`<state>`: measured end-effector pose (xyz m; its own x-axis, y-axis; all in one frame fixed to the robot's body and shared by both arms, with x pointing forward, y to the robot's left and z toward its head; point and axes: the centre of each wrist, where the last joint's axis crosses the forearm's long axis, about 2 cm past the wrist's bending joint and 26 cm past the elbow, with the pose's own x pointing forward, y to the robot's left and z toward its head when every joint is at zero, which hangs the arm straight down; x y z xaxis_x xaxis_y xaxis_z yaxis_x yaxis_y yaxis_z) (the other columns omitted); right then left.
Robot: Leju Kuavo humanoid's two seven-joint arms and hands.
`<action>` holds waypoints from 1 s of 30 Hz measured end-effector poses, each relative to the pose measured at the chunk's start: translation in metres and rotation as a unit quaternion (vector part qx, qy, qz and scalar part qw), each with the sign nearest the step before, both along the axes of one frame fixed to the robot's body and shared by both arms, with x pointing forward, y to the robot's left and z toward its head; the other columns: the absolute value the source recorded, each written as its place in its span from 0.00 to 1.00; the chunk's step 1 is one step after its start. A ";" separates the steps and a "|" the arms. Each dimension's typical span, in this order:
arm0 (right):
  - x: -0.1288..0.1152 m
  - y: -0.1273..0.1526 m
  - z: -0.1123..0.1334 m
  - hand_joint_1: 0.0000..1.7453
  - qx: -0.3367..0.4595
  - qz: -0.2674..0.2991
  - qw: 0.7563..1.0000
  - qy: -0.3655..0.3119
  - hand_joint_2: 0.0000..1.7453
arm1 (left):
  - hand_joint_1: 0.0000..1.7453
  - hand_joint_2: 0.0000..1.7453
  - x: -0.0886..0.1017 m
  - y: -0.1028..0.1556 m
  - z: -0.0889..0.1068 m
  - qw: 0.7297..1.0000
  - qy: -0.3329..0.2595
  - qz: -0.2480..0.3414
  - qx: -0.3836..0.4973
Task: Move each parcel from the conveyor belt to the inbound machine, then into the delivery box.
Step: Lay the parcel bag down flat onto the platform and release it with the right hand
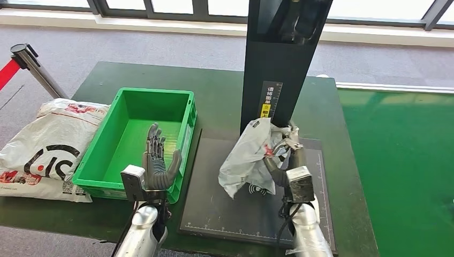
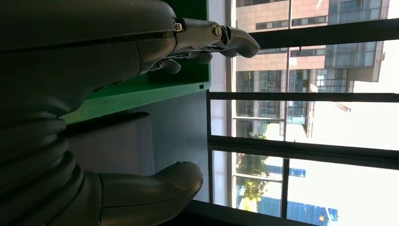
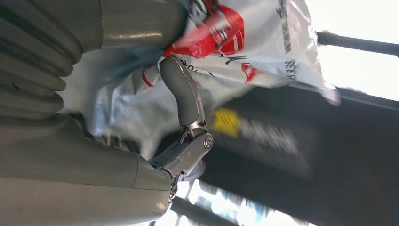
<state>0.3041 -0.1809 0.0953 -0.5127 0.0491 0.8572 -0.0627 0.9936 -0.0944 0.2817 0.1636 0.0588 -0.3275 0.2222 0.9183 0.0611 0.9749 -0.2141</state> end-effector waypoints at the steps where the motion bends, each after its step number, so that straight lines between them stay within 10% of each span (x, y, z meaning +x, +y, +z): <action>1: 0.001 -0.006 0.006 0.00 0.017 -0.015 1.000 -0.014 0.00 | 0.00 1.00 0.000 -0.001 0.000 1.000 0.000 -0.001 -0.001; 30: -0.004 -0.047 0.044 0.00 0.046 -0.082 0.990 -0.103 0.00 | 0.00 1.00 0.004 -0.006 0.000 1.000 0.004 -0.011 -0.002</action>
<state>0.2997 -0.2275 0.1393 -0.6688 0.0727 0.7399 0.1123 0.9937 0.0039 0.2861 0.1573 0.0593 -0.3157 0.2327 0.9199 0.0816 0.9725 -0.2180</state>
